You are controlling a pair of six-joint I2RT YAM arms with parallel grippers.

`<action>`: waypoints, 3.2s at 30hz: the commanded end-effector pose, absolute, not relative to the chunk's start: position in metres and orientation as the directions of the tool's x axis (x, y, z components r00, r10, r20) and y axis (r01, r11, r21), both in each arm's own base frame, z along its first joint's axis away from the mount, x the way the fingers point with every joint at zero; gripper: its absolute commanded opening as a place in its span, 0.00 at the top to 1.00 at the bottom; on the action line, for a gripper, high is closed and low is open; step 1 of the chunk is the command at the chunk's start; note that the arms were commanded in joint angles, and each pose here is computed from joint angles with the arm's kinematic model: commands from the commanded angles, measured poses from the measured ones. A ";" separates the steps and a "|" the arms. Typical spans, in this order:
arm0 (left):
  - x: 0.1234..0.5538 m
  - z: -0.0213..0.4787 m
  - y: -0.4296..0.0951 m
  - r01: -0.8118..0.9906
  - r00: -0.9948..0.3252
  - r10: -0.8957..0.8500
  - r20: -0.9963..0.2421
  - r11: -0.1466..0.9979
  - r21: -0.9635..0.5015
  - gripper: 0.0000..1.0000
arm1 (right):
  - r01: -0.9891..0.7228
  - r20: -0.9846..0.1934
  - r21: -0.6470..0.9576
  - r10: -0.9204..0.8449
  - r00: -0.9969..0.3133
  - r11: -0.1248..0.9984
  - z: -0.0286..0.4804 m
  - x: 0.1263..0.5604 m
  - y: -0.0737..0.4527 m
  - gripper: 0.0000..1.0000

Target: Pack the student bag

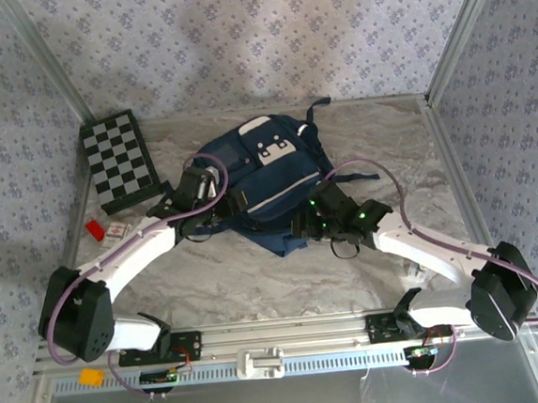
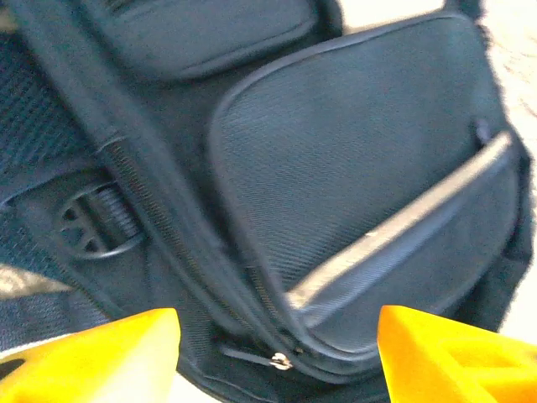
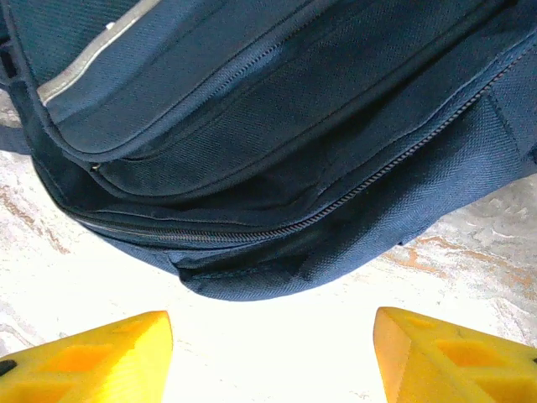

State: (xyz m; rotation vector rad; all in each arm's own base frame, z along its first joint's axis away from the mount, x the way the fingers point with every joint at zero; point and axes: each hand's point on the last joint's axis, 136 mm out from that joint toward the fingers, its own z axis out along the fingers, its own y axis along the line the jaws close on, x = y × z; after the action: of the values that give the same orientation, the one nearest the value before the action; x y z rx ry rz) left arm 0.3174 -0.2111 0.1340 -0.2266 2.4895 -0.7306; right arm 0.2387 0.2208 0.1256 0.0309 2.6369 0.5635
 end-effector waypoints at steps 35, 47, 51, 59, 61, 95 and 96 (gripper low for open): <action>0.336 0.109 -0.254 -0.236 -0.825 -0.506 -0.251 0.712 -0.661 0.50 | -0.036 -0.438 0.377 0.144 -0.887 0.926 0.131 0.243 0.214 0.32; 0.348 0.105 -0.269 -0.278 -0.815 -0.542 -0.204 0.675 -0.683 0.70 | -0.029 -0.434 0.368 0.144 -0.889 0.929 0.127 0.242 0.210 0.33; 0.349 0.100 -0.267 -0.313 -0.799 -0.569 -0.195 0.670 -0.673 0.83 | -0.026 -0.448 0.356 0.146 -0.882 0.934 0.129 0.244 0.207 0.33; 0.360 0.148 -0.267 -0.327 -0.738 -0.654 -0.167 0.563 -0.759 1.00 | -0.054 -0.483 0.262 0.082 -0.872 0.964 0.146 0.242 0.208 0.33; 0.362 0.164 -0.270 -0.320 -0.730 -0.666 -0.150 0.528 -0.786 1.00 | -0.074 -0.488 0.256 0.063 -0.870 0.964 0.151 0.244 0.219 0.32; 0.361 0.238 -0.278 -0.364 -0.662 -0.744 0.092 0.211 -0.907 1.00 | 0.139 -0.667 0.353 0.353 -0.657 0.925 0.131 0.303 0.314 0.64; 0.362 0.240 -0.276 -0.362 -0.662 -0.744 0.090 0.212 -0.907 1.00 | 0.146 -0.681 0.335 0.346 -0.645 0.931 0.129 0.302 0.310 0.64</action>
State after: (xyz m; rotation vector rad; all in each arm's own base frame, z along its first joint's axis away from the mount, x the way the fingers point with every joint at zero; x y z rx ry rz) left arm 0.3518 -0.2712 0.1748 -1.0870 2.2968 -1.2319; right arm 0.2918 0.3378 0.1375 0.2526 2.3449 0.4701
